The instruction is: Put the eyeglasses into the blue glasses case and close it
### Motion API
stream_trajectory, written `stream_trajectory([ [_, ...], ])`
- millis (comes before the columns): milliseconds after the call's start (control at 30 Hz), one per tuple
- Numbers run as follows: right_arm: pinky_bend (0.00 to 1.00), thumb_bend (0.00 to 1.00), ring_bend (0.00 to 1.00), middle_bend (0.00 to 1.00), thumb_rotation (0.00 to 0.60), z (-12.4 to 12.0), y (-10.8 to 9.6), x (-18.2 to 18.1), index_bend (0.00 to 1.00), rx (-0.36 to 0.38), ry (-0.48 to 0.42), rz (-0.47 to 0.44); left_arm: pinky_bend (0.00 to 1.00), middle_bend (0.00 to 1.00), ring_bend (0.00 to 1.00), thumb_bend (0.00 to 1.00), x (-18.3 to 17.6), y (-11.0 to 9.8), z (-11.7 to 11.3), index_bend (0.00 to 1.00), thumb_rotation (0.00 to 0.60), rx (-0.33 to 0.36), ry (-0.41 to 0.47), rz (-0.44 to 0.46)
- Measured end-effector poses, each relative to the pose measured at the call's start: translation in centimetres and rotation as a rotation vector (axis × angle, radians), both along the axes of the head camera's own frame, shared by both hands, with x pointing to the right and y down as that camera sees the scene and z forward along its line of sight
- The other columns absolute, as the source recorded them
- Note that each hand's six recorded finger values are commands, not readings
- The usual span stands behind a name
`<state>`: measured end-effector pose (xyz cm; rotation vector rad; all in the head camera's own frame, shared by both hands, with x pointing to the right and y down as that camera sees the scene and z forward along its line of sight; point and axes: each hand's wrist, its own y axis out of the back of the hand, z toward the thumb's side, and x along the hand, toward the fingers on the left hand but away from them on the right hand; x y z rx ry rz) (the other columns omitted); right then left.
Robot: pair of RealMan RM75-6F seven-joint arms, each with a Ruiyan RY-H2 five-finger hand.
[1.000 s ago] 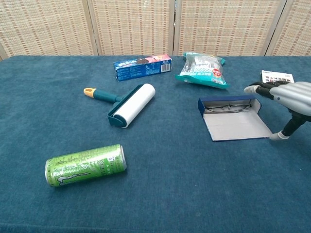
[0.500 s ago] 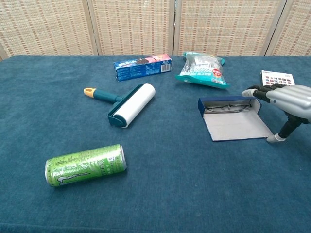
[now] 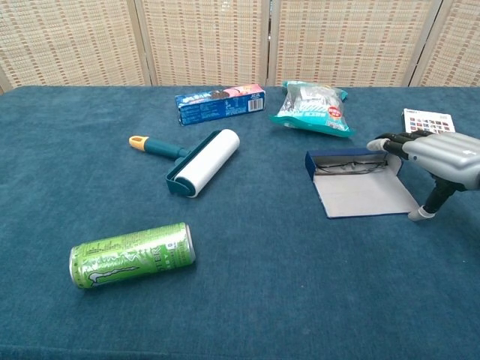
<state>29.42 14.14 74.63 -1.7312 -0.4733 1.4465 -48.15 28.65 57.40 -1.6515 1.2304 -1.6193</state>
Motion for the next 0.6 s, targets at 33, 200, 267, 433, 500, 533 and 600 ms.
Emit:
stream_trajectory([
  [33, 0.0, 0.13, 0.0, 0.0, 0.6, 0.02, -0.01, -0.03, 0.0, 0.001, 0.0, 0.0, 0.0, 0.0, 0.0, 0.4, 0.0, 0.01, 0.02, 0.0, 0.6, 0.0, 0.001, 0.0],
  [200, 0.0, 0.23, 0.0, 0.0, 0.6, 0.07, -0.14, -0.14, 0.0, 0.006, -0.003, -0.001, 0.0, 0.0, 0.0, 0.4, -0.1, 0.1, 0.1, 0.0, 0.6, -0.001, 0.001, -0.002],
  [267, 0.0, 0.26, 0.0, 0.0, 0.6, 0.09, -0.18, -0.19, 0.0, 0.009, -0.006, -0.002, 0.0, 0.0, 0.0, 0.4, -0.19, 0.14, 0.13, 0.0, 0.6, -0.001, 0.0, -0.003],
  [433, 0.0, 0.32, 0.0, 0.0, 0.6, 0.06, -0.36, -0.39, 0.0, 0.017, -0.014, -0.007, 0.0, 0.0, 0.0, 0.4, -0.25, 0.2, 0.26, 0.0, 0.6, -0.004, 0.002, -0.005],
  [500, 0.0, 0.33, 0.0, 0.0, 0.6, -0.02, -0.52, -0.43, 0.0, 0.02, -0.014, -0.009, 0.0, 0.0, 0.0, 0.4, -0.26, 0.21, 0.31, 0.0, 0.6, -0.003, 0.003, -0.006],
  [533, 0.0, 0.33, 0.0, 0.0, 0.6, -0.05, -0.59, -0.45, 0.0, 0.021, -0.014, -0.01, 0.0, 0.0, 0.0, 0.4, -0.26, 0.21, 0.34, 0.0, 0.6, -0.004, 0.004, -0.006],
  [600, 0.0, 0.33, 0.0, 0.0, 0.6, -0.14, -0.74, -0.49, 0.0, 0.024, -0.013, -0.013, 0.0, 0.0, 0.0, 0.4, -0.24, 0.2, 0.38, 0.0, 0.6, -0.003, 0.005, -0.005],
])
